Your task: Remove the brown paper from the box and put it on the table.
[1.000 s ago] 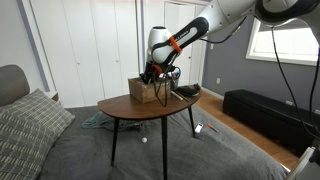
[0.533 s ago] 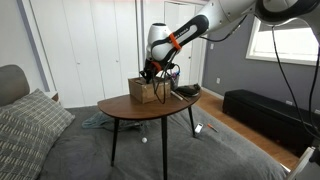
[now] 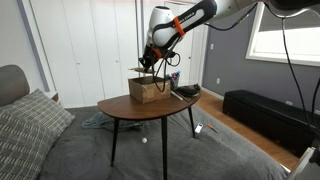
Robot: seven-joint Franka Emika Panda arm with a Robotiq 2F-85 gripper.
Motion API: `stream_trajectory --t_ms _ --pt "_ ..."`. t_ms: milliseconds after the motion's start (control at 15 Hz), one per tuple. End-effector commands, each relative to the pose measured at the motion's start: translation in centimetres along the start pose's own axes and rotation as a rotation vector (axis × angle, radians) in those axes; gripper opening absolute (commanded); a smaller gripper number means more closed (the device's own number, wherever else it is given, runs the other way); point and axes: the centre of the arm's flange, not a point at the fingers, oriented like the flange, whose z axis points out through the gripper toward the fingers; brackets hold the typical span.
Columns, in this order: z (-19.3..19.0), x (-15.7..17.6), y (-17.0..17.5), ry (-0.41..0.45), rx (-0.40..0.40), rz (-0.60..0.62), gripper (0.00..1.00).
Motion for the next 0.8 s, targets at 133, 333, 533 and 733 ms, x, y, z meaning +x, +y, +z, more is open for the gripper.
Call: stream_trajectory --t_ms 133,333,533,733 --pt "-5.0 -2.5 -2.8 -0.013 0.072 -0.055 0.00" --pt "-5.9 -4.2 -6.0 -0.045 0.109 -0.079 0.00" --pt "-5.3 -6.4 -9.1 -0.064 0.131 -0.132 0.00" --pt "-4.4 -8.4 -11.8 -0.096 0.148 -0.177 0.00"
